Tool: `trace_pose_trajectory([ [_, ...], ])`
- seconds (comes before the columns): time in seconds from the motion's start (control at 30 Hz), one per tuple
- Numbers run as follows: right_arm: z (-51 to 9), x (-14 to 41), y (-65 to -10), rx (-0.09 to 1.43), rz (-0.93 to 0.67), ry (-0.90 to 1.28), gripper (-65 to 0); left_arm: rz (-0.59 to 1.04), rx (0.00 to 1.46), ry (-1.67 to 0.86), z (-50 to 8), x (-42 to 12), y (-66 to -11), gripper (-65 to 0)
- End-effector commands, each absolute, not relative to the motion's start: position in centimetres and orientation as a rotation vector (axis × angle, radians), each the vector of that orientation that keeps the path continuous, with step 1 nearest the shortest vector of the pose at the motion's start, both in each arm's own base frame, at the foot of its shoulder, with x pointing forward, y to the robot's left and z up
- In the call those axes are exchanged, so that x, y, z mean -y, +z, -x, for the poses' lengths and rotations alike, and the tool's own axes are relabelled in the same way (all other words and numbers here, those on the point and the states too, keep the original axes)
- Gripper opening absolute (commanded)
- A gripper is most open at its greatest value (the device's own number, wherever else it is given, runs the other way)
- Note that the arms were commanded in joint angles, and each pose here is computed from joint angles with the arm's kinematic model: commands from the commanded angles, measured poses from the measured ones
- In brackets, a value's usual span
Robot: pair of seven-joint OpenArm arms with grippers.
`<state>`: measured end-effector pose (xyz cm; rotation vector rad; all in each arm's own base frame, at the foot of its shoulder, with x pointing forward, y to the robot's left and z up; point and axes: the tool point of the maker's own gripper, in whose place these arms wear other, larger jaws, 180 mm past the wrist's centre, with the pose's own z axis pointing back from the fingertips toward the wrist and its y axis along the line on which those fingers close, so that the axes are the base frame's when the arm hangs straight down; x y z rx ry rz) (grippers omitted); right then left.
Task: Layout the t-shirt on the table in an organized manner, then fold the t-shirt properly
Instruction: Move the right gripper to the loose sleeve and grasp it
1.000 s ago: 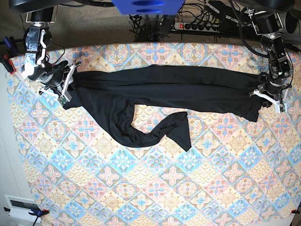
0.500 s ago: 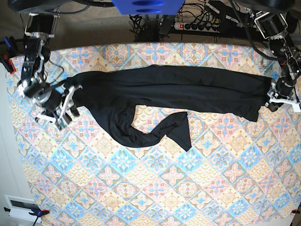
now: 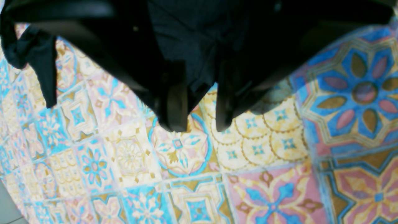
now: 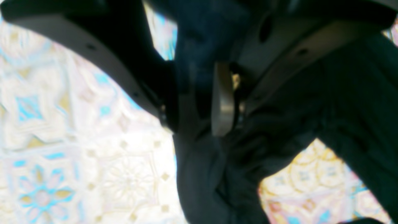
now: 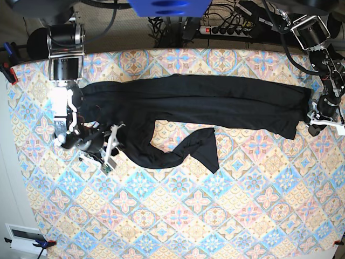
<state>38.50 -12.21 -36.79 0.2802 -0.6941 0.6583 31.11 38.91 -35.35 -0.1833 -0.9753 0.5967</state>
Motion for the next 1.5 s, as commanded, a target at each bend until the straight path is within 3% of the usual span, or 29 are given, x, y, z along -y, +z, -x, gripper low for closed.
trace_pose_trajectory([
  [0.0,-40.2,11.7,-34.8,0.767,-0.293,0.676,-43.6,0.171,1.031,0.580,-31.8,-39.8,-33.5,-48.6],
  [0.17,-39.8,10.5,-37.8,0.707,-0.351,0.672,-37.1,0.172,1.029,0.578,-31.8,-39.7,-33.5,-48.6],
  [0.53,-38.2,9.8,-42.0,0.643,-0.417,0.635,-37.3,0.172,1.028,0.578,-31.8,-39.7,-33.5,-48.6],
  [0.63,-37.4,9.5,-43.0,0.607,-0.422,0.649,-41.5,0.173,1.029,0.576,-31.9,-39.7,-33.5,-48.6],
  [0.83,-37.7,9.2,-42.3,0.629,-0.421,0.663,-65.0,0.184,1.034,0.515,-32.8,-38.1,-33.0,-48.6],
  [1.03,-39.0,5.3,-35.0,0.843,-0.421,0.817,-65.0,0.180,1.094,0.458,-33.6,-37.2,-30.5,-48.6],
  [1.27,-33.8,2.0,-31.6,0.912,-0.416,0.970,-65.0,0.215,1.082,0.362,-35.3,-34.0,-30.3,-48.6],
  [1.47,-29.3,0.8,-32.5,0.884,-0.467,0.987,-64.9,0.240,1.058,0.327,-35.7,-32.3,-31.1,-48.6],
])
